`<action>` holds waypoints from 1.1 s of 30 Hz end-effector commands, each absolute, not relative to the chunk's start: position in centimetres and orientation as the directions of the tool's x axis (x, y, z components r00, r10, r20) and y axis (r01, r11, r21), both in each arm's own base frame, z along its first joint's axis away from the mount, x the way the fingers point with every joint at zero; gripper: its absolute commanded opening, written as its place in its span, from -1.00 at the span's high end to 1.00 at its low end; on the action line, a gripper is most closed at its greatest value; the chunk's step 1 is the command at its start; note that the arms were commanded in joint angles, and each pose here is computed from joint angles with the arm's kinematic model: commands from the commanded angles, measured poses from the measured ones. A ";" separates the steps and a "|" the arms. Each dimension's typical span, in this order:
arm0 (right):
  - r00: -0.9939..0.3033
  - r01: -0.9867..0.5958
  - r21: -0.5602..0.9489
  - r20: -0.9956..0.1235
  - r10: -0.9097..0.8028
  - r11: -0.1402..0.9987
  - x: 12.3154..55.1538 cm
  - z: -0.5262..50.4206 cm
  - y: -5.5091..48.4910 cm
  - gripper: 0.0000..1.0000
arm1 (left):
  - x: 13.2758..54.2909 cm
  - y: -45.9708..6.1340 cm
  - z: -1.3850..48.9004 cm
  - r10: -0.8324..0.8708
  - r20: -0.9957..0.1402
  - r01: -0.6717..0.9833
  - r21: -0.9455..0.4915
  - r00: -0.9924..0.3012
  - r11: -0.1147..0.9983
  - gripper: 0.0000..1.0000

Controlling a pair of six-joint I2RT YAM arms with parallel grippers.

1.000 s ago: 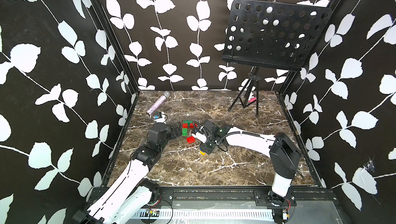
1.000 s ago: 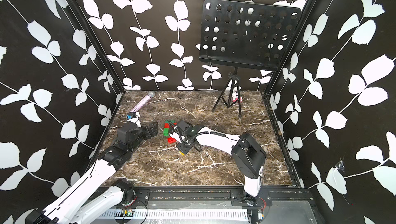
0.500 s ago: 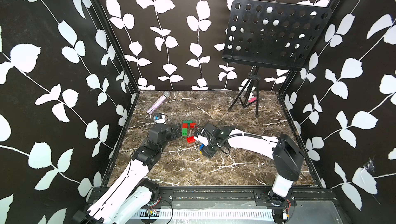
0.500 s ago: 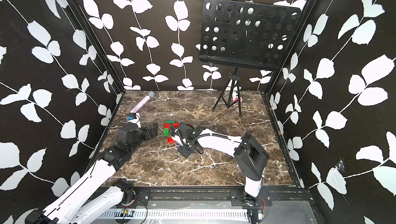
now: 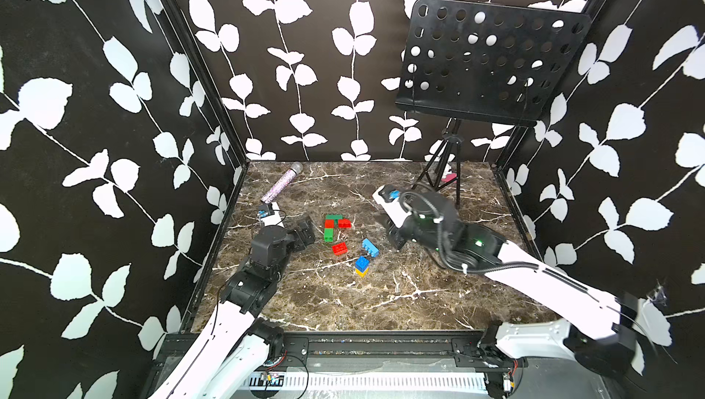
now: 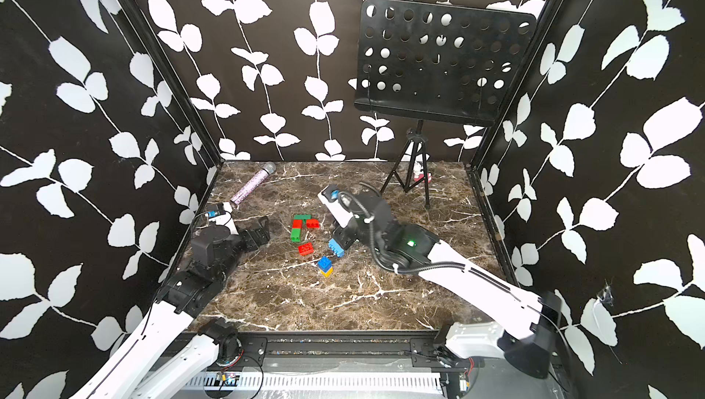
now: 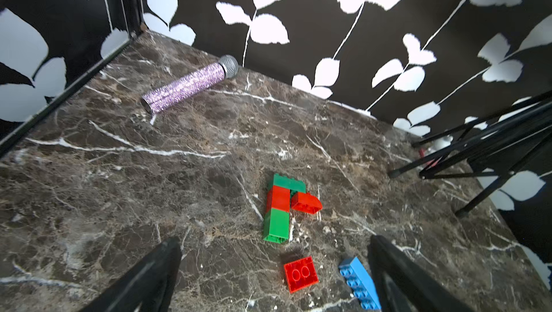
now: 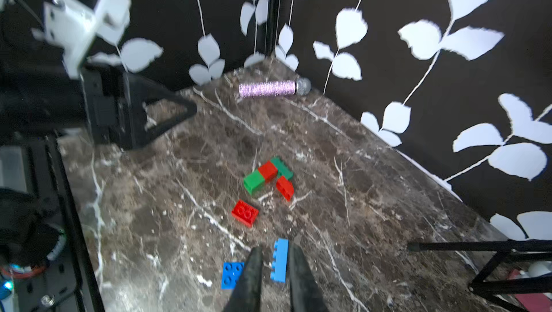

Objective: Assemble the letter r with lego
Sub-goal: Pick up the lego brick from the center of the board.

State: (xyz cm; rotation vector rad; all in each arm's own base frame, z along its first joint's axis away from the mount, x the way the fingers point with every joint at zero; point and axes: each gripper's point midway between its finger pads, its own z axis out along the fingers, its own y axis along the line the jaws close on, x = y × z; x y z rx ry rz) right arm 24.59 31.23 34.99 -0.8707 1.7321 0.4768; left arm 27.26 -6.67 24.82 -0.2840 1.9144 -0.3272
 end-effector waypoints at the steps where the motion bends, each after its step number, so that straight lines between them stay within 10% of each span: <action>1: -0.100 -0.716 -0.054 -0.979 -0.179 0.696 26.0 36.4 30.2 1.00 | 26.8 -5.0 26.2 -0.404 -0.874 -0.092 -0.395 -0.271 0.914 -0.98; 6: -0.254 -0.708 0.029 -0.943 -0.216 0.706 28.3 33.7 29.9 1.00 | 25.3 -4.0 26.6 -0.450 -0.877 -0.071 -0.445 -0.170 0.893 -0.98; 11: -0.443 -0.746 0.088 -0.806 -0.393 0.660 29.6 28.3 33.9 -0.02 | 24.2 -2.6 26.4 -0.523 -0.850 -0.075 -0.519 -0.066 0.852 -0.98; 33: -0.642 -0.710 0.086 -0.486 -0.593 0.699 31.2 11.2 43.2 -0.82 | 25.0 -3.4 23.4 -0.368 -0.903 -0.107 -0.353 -0.223 0.930 -0.98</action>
